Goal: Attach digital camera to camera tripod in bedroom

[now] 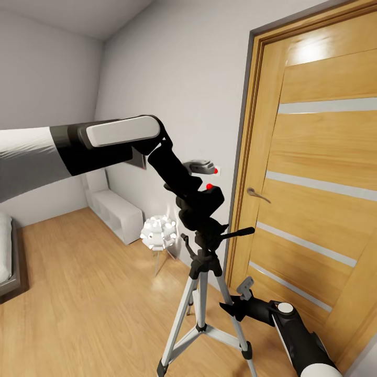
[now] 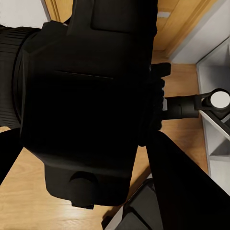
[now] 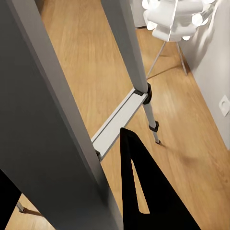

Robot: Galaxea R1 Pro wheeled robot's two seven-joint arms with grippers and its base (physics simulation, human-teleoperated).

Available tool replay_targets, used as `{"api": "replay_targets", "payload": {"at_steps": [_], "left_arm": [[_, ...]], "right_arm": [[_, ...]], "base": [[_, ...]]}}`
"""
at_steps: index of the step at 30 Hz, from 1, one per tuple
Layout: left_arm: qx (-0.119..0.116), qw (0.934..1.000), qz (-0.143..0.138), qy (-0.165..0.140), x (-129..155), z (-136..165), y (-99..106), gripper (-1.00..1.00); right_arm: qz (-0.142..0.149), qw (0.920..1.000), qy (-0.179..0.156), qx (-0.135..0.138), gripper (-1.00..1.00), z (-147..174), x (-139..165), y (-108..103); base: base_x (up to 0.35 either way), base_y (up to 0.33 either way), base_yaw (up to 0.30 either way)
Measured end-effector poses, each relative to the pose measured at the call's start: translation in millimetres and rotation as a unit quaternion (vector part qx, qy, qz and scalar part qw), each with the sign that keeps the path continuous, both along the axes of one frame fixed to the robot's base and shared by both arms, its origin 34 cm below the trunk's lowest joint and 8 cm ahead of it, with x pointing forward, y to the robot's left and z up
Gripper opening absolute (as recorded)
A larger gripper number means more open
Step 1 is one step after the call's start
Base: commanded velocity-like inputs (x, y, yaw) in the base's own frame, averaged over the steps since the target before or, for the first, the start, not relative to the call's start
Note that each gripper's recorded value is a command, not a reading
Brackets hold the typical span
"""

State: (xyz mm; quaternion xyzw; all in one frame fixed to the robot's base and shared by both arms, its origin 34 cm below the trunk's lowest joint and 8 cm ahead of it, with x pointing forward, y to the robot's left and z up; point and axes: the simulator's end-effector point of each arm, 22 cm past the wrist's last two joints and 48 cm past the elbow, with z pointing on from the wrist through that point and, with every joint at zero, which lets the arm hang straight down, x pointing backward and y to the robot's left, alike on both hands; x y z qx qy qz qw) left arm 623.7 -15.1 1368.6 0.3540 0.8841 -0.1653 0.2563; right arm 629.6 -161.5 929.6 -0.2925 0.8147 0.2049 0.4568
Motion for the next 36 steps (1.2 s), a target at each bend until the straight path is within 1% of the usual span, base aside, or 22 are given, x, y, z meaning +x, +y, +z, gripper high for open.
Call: {"api": "replay_targets", "payload": {"at_steps": [1,2,23,26,28,29,30,31,36], "left_arm": [[0.0,1.0,0.0,0.0,0,0,0,-1.0],[0.0,1.0,0.0,0.0,0,0,0,1.0],[-0.005,1.0,-0.006,-0.001,-3,4,-6,1.0],[-0.01,0.9999,-0.006,-0.002,-3,8,-7,1.0],[-0.021,0.9998,-0.006,-0.005,-3,17,-7,1.0],[-0.037,0.9993,-0.004,-0.009,-2,29,-6,1.0],[-0.038,0.9992,-0.004,-0.008,-2,29,-6,1.0],[-0.057,0.9983,-0.002,-0.013,0,44,-3,1.0],[-0.116,0.993,0.007,-0.023,4,85,8,1.0]], "right_arm": [[0.0,1.0,0.0,0.0,-1.0,0,0,0],[0.0,1.0,0.0,0.0,-1.0,0,0,0],[0.003,1.0,-0.005,-0.002,-1.0,0,0,0],[0.002,1.0,-0.005,-0.003,-1.0,0,0,0],[0.002,1.0,-0.005,-0.003,-1.0,0,0,0],[0.002,1.0,-0.005,-0.003,-1.0,0,0,0],[0.002,1.0,-0.005,-0.003,-1.0,0,0,0],[0.002,1.0,-0.005,-0.003,-1.0,0,1,0],[0.002,1.0,-0.005,-0.003,-1.0,1,0,0]], "base": [[0.0,0.0,0.0],[0.0,0.0,0.0],[0.0,0.0,0.0],[0.0,0.0,0.0],[0.0,0.0,0.0],[0.0,0.0,0.0],[0.0,0.0,0.0],[0.0,0.0,0.0],[0.0,0.0,0.0]]}}
